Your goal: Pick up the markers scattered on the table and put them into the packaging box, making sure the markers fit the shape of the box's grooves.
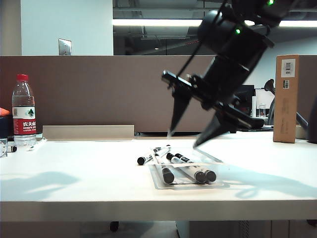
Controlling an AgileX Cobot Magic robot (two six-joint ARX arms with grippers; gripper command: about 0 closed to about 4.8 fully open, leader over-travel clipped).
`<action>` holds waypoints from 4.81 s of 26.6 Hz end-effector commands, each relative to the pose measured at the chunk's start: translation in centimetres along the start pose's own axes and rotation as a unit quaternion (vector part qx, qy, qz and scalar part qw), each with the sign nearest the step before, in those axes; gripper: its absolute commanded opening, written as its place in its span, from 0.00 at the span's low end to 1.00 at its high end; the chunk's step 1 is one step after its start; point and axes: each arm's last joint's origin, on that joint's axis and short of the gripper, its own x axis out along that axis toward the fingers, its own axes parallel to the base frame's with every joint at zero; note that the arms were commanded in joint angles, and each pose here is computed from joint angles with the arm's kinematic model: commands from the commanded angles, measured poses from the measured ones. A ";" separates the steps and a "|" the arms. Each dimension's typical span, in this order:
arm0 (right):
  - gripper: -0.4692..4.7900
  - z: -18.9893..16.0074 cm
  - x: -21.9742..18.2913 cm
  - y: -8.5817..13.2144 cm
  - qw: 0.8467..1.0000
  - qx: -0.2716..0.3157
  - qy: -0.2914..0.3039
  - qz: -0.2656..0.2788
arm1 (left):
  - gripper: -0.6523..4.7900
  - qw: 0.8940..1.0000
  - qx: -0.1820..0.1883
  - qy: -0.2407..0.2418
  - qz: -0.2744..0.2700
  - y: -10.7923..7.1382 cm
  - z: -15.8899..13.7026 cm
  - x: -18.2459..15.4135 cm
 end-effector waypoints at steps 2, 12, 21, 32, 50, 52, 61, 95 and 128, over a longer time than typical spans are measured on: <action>0.60 1.8 -1.6 1.3 0.999 -0.011 -0.038 0.024 | 0.45 0.999 0.000 -0.035 0.003 0.5 1.2 1.6; 0.60 4.8 -6.2 0.1 0.993 -0.032 -0.089 -0.066 | 0.45 0.997 -0.072 -0.003 0.016 5.6 4.5 18.3; 0.60 5.4 -8.9 -1.6 0.990 -0.047 -0.107 -0.081 | 0.72 0.990 -0.136 0.042 0.000 9.8 4.3 29.5; 0.60 5.9 -9.0 -1.4 0.987 -0.063 -0.134 -0.070 | 0.74 0.988 -0.137 0.066 0.004 11.0 2.7 33.6; 0.60 6.1 -9.0 -1.3 0.986 -0.065 -0.141 -0.067 | 0.60 0.984 -0.139 0.105 0.044 11.8 0.7 36.6; 0.60 6.1 -9.1 -1.3 0.985 -0.066 -0.144 -0.066 | 0.60 0.983 -0.140 0.108 0.043 11.8 0.6 36.8; 0.60 6.2 -9.1 -1.3 0.985 -0.067 -0.146 -0.069 | 0.44 0.981 -0.136 0.136 0.037 11.8 -0.4 37.8; 0.79 8.3 -3.9 -13.6 0.979 0.014 -0.082 -0.184 | 0.11 0.984 -0.099 0.149 0.020 10.3 1.9 30.8; 0.30 8.0 -0.5 -16.1 0.972 0.005 -0.054 -0.229 | 0.11 0.936 -0.225 0.125 -0.239 6.9 3.5 27.3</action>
